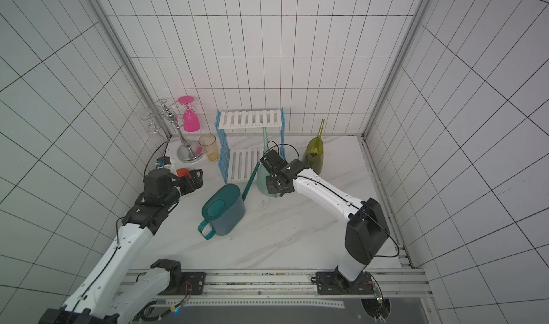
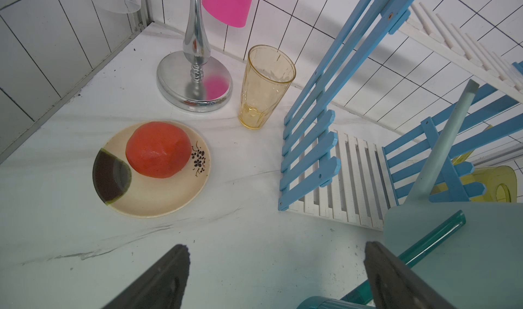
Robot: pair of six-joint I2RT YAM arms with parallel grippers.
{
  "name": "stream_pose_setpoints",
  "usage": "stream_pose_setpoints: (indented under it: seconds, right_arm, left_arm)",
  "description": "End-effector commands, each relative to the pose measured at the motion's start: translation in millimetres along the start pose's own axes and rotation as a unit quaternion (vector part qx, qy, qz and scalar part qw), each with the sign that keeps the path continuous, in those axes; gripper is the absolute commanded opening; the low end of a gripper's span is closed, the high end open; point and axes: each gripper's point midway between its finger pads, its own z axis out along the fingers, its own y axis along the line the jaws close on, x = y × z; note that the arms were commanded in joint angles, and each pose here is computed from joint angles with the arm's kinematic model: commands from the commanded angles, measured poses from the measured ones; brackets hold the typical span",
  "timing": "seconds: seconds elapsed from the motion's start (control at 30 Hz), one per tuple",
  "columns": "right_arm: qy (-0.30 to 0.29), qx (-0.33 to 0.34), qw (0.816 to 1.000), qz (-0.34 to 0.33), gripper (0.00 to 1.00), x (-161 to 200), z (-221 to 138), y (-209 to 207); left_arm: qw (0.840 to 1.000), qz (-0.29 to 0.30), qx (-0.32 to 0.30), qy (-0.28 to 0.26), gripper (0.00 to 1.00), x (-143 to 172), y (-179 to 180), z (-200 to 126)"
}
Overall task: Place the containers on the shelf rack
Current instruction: 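Place the container on the shelf.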
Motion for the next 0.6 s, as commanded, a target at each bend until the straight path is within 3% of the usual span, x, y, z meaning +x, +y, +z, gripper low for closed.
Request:
stream_pose_setpoints:
  seconds: [0.0,0.57]
  right_arm:
    - [-0.049,0.008,0.999,-0.004,0.00,-34.7,-8.1,-1.4]
    - [-0.052,0.049,0.997,0.000,0.00,-70.6,26.6,-3.6]
  left_arm:
    - [1.000,0.005,0.012,-0.009,0.98,-6.7,-6.0,-5.7]
    - [1.000,0.008,0.019,0.000,0.98,-1.7,-7.6,-1.3]
